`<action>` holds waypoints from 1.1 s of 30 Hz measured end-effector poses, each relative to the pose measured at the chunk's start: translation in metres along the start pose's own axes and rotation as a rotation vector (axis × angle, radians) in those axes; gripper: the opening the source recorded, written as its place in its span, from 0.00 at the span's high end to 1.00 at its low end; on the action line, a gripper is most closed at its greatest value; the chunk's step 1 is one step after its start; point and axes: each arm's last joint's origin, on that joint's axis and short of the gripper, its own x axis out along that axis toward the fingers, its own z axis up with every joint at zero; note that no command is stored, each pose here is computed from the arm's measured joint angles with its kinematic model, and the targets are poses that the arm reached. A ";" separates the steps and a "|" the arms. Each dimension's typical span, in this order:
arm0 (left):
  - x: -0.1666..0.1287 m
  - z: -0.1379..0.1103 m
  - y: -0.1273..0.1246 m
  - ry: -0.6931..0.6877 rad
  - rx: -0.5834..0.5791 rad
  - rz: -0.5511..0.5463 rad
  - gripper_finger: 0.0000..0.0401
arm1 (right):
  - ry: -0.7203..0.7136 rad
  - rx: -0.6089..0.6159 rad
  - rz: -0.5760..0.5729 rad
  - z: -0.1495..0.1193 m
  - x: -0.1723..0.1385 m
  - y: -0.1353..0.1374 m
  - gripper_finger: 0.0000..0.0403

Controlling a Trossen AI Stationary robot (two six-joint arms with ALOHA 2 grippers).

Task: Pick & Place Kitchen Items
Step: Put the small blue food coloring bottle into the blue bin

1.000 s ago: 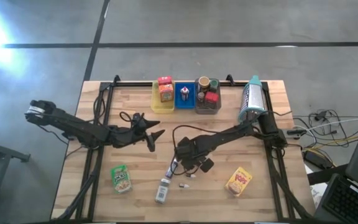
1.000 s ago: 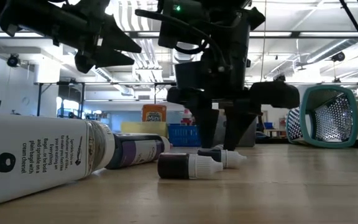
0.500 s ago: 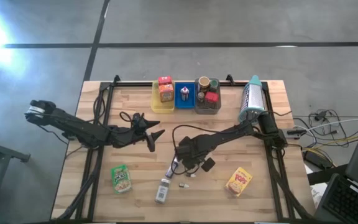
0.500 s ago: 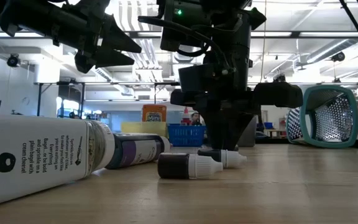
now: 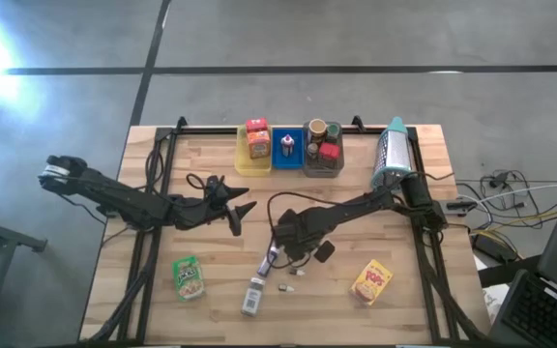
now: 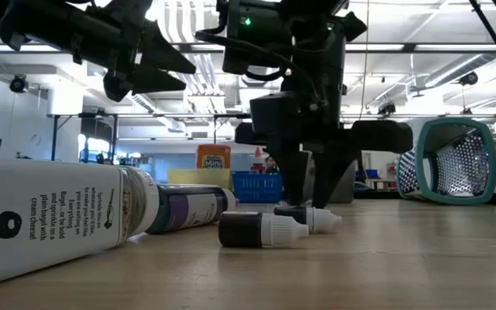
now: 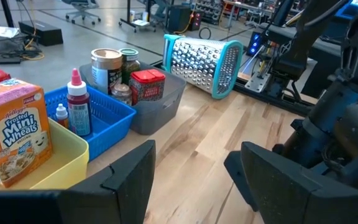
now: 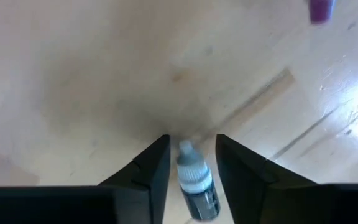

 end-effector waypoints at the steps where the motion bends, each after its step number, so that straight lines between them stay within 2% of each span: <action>1: 0.000 0.000 0.000 0.001 0.001 0.000 0.39 | 0.016 -0.007 0.000 -0.001 0.000 0.000 0.68; 9: 0.000 0.000 0.000 0.001 -0.003 0.000 0.39 | 0.077 -0.060 -0.019 -0.005 0.000 0.001 0.63; 19: 0.000 0.000 0.000 0.001 -0.004 0.000 0.39 | 0.075 -0.054 -0.023 -0.004 -0.001 0.002 0.77; 23: 0.000 0.000 0.000 0.001 -0.004 0.000 0.39 | 0.071 -0.053 -0.023 -0.004 -0.001 0.002 0.79; 33: 0.000 0.000 0.000 0.002 -0.006 -0.001 0.39 | 0.063 -0.043 -0.028 -0.003 0.000 0.001 0.66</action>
